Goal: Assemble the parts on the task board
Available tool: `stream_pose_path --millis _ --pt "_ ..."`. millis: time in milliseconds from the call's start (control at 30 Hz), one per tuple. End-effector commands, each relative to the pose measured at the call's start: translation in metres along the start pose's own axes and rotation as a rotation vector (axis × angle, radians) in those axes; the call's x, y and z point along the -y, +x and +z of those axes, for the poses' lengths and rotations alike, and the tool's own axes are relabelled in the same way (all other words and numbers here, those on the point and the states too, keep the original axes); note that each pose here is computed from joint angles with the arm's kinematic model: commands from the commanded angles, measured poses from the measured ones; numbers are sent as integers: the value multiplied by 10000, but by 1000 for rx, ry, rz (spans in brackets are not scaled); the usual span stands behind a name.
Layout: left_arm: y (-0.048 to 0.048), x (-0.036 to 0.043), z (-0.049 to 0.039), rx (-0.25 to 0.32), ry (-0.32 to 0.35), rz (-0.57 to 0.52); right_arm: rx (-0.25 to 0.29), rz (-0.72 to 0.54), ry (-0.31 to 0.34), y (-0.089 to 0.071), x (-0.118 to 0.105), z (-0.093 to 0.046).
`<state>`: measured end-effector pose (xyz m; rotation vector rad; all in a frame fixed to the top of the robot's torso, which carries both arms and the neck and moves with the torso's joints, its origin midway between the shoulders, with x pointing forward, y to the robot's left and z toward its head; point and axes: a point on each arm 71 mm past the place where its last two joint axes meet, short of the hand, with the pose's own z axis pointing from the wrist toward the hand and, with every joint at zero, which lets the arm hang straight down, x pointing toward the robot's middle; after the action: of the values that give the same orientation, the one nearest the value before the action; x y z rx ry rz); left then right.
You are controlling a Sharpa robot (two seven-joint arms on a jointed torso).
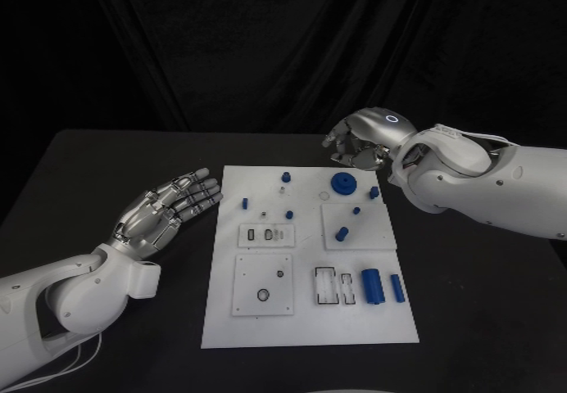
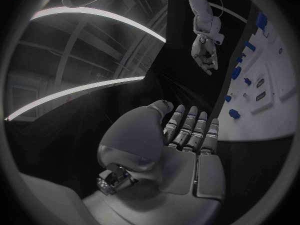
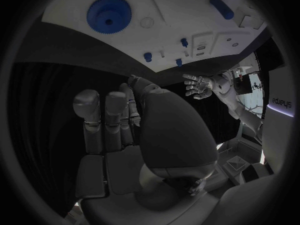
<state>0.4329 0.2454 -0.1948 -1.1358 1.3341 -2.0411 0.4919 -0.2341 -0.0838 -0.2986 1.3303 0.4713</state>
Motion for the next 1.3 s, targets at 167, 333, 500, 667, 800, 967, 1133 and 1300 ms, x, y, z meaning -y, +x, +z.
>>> stream_pose_path --millis 167,333,500,667,800,967,1133,1300 --pt "28 52 19 -11 89 -13 -97 -6 100 70 175 -101" --pt "34 46 26 -14 87 -15 -130 -29 135 161 285 -149" --pt "30 45 29 -15 86 -16 -135 -50 151 230 333 -184" --pt "27 43 33 -17 84 -18 -143 -63 159 273 357 -196" --pt "27 41 36 -20 84 -19 -156 -77 161 294 362 -198" --pt "23 42 34 -19 85 -19 -181 -87 161 321 366 -199" --pt "22 44 32 -19 85 -19 -199 -91 163 348 368 -198" --pt "22 44 32 -19 85 -19 -214 -94 164 384 370 -187"
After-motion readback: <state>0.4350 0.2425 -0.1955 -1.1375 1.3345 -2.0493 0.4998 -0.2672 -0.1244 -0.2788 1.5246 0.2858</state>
